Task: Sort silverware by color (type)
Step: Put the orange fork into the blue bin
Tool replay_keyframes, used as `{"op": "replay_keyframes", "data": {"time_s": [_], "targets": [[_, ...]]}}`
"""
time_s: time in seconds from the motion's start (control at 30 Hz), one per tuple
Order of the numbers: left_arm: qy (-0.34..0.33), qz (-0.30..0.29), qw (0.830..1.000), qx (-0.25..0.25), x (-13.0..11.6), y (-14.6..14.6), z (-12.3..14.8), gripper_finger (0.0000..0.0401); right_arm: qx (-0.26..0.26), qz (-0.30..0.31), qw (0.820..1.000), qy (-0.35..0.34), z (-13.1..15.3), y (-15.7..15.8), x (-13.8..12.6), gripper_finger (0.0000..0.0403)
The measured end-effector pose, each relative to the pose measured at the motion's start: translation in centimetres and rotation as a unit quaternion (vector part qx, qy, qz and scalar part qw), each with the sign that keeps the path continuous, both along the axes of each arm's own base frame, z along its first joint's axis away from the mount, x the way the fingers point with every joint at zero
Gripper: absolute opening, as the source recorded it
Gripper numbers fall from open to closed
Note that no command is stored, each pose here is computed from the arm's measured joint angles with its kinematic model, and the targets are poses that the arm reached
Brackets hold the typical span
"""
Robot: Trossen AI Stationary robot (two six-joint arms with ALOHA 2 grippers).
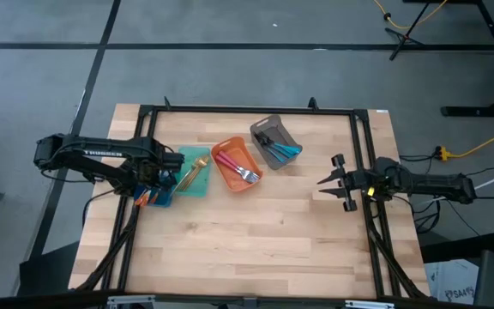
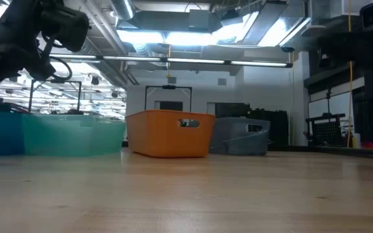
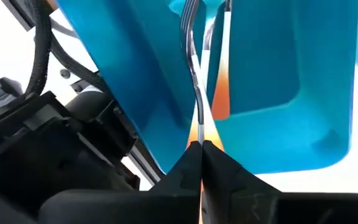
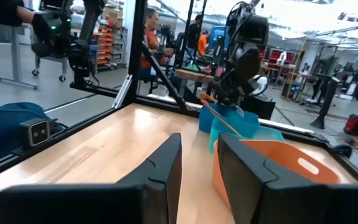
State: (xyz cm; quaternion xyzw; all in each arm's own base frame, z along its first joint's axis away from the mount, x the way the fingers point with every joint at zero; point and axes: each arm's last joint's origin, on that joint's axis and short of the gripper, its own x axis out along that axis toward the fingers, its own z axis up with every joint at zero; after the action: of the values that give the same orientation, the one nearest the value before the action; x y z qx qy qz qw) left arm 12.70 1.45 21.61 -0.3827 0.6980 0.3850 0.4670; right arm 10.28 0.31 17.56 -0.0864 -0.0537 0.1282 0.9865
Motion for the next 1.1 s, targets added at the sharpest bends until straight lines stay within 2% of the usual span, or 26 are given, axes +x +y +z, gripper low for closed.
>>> {"op": "replay_keyframes", "data": {"time_s": [0.13,0.33,0.7,1.0,1.1], "targets": [[-0.001,-0.002,1.0,0.006,0.0,0.0,0.0,0.0,0.0,-0.005,1.0,-0.003,0.0,0.0,0.0,0.0104],[-0.046,-0.008,0.998,0.032,1.0,0.3,-0.3,0.0,-0.001,-0.011,1.0,-0.003,0.1,-0.1,0.0,0.0104],[-0.021,-0.024,0.998,0.058,1.4,0.5,-0.8,0.0,0.0,-0.013,1.0,0.008,-0.2,-0.1,0.0,0.0104],[-0.016,-0.023,0.998,0.057,1.3,0.5,-0.8,0.0,0.0,-0.014,1.0,0.008,-0.2,-0.1,0.0,0.0104],[-0.015,-0.02,0.998,0.058,1.3,0.5,-0.8,0.0014,0.0,-0.014,1.0,0.008,-0.2,-0.1,0.0,0.0104]]}}
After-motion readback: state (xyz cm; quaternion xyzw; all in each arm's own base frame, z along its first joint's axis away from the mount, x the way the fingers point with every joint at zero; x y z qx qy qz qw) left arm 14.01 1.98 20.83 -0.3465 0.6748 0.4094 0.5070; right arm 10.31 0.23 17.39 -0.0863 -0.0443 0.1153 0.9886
